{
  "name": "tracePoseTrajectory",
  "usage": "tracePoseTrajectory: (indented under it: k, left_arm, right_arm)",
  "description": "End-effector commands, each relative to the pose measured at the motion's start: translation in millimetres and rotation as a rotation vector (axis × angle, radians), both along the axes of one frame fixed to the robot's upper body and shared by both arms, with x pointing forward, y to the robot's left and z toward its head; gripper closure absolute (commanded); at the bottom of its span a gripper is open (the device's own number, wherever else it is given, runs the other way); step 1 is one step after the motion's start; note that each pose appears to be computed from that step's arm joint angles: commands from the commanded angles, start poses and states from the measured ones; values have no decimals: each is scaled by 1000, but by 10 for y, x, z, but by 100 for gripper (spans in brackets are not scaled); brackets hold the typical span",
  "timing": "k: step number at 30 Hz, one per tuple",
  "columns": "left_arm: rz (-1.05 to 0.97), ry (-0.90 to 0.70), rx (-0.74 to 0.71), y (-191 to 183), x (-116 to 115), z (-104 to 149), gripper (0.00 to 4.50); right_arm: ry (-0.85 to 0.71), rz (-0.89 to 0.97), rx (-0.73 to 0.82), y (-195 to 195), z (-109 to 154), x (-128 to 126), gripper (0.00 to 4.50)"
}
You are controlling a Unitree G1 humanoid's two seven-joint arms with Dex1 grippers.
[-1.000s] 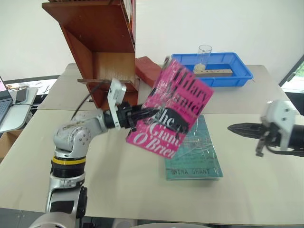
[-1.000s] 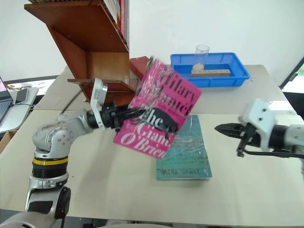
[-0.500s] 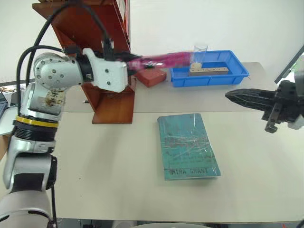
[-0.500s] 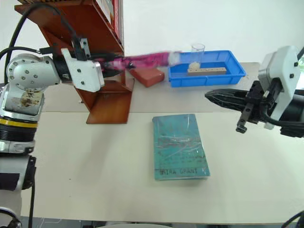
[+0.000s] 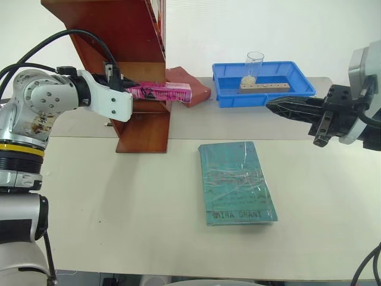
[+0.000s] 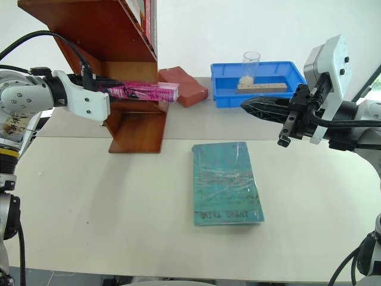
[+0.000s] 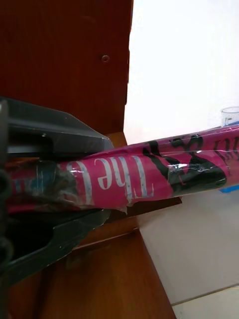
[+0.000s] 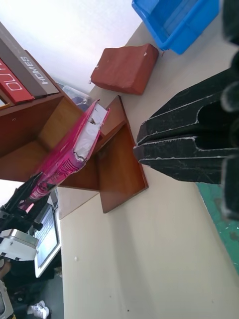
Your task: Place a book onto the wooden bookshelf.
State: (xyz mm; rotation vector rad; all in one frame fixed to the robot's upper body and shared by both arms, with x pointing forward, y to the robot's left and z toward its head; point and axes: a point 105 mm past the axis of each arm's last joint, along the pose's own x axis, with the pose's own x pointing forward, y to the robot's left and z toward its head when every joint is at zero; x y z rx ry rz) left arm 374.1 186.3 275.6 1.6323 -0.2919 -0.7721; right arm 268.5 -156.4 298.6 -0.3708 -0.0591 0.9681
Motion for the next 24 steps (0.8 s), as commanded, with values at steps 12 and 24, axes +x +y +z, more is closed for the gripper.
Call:
tracePoseTrajectory:
  k: [12,24]
  left_arm:
    - [69,52,-83,272,-195,119,4]
    - [91,366,-761,362,-679,530,4]
  right_arm:
    - [-76,20,0,9,111,7,450]
    - [-84,85,-97,-37,39,155,450]
